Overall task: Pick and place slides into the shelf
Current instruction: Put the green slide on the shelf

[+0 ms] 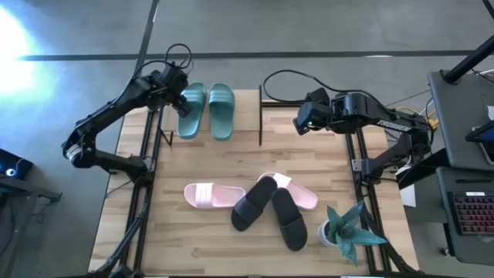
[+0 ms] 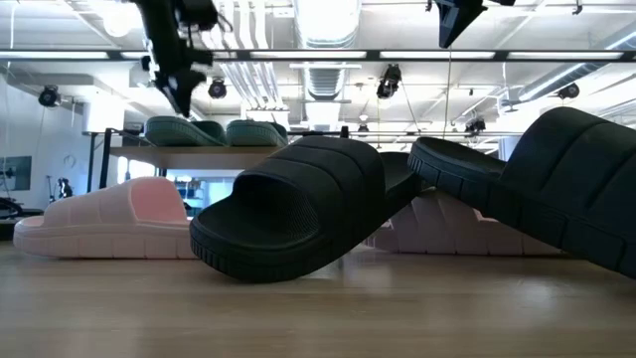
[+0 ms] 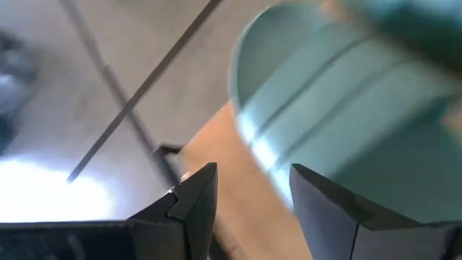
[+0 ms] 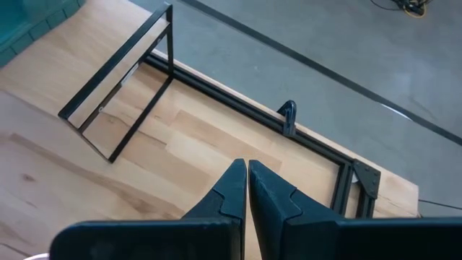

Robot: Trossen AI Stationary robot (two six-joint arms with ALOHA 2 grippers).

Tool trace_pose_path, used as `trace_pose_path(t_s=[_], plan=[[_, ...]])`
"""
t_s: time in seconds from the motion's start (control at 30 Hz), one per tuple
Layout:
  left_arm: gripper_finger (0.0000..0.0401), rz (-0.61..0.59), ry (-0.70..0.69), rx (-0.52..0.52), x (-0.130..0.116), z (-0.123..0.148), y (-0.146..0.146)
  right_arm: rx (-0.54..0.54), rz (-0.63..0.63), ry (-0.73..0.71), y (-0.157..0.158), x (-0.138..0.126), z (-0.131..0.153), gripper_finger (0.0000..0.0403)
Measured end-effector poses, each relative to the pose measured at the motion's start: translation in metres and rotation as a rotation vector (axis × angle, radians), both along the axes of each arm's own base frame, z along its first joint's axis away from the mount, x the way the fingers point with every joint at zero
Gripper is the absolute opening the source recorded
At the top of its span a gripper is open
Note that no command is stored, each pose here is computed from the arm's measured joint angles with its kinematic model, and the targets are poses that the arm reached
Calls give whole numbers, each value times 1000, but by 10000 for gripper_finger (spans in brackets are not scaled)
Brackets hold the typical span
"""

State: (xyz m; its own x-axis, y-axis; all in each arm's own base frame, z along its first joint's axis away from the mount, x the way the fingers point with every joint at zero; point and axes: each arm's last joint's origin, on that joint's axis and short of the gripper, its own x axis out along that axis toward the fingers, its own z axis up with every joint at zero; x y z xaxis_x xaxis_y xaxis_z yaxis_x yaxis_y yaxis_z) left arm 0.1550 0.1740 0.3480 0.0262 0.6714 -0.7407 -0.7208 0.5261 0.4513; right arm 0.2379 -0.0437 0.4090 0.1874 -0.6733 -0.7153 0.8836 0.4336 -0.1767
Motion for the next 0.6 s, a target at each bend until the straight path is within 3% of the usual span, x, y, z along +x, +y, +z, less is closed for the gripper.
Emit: trace_pose_path(t_s=[0.13, 0.6], plan=[[160, 62, 19, -18, -1, -9, 12, 1, -4, -6, 0, 0, 0, 9], [160, -42, -104, -170, 10, -21, 22, 4, -13, -9, 0, 1, -2, 9]])
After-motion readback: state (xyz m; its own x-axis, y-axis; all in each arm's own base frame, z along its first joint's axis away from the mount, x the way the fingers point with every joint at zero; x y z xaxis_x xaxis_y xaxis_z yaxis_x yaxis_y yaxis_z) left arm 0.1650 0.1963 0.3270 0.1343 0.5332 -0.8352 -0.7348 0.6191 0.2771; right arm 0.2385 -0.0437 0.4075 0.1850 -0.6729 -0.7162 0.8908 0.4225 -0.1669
